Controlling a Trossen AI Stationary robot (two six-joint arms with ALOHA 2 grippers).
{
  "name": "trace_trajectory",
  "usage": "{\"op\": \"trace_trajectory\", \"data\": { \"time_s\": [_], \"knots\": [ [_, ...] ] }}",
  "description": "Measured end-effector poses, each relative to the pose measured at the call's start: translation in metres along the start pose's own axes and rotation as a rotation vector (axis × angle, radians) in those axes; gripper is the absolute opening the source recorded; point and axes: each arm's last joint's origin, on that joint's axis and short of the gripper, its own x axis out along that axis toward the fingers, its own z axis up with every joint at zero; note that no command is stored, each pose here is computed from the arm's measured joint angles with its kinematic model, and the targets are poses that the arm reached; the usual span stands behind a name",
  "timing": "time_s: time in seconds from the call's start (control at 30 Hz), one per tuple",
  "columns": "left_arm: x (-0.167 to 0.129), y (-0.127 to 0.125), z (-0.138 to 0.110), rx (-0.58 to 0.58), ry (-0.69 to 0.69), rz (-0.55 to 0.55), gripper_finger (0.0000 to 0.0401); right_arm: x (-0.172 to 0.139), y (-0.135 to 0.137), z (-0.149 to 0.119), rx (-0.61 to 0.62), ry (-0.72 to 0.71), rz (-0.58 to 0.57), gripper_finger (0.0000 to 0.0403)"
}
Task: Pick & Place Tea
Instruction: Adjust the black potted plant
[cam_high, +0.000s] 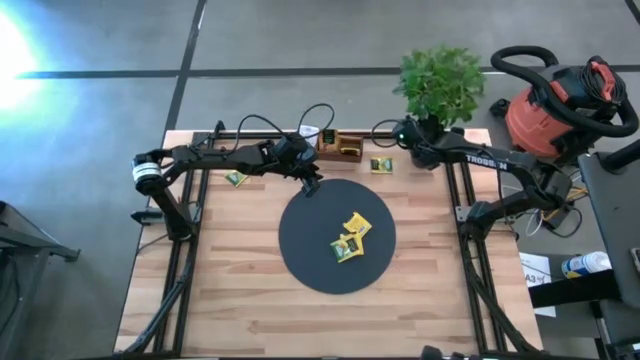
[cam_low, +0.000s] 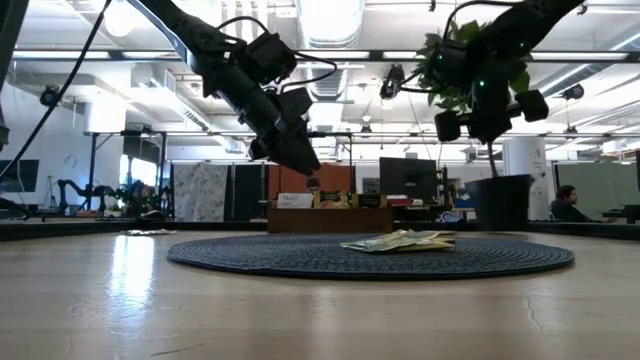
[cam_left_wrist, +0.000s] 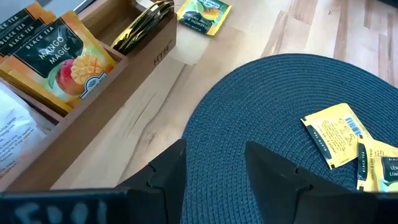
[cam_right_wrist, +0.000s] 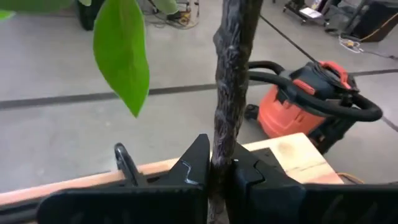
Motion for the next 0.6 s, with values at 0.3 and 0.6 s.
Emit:
{"op": "trace_trajectory", "data": {
  "time_s": [0.3, 0.6],
  "knots": [
    [0.0000, 0.0003, 0.0000, 0.028, 0.000, 0.001, 0.0158, 0.0016, 0.0003, -0.0045, -0.017, 0.011, 0.017, 0.0021],
    [0.0000, 0.0005, 0.0000, 0.030, 0.000, 0.002, 0.0158, 0.0012, 0.0020, -0.0070, -0.069, 0.075, 0.080, 0.0090]
  ]
}}
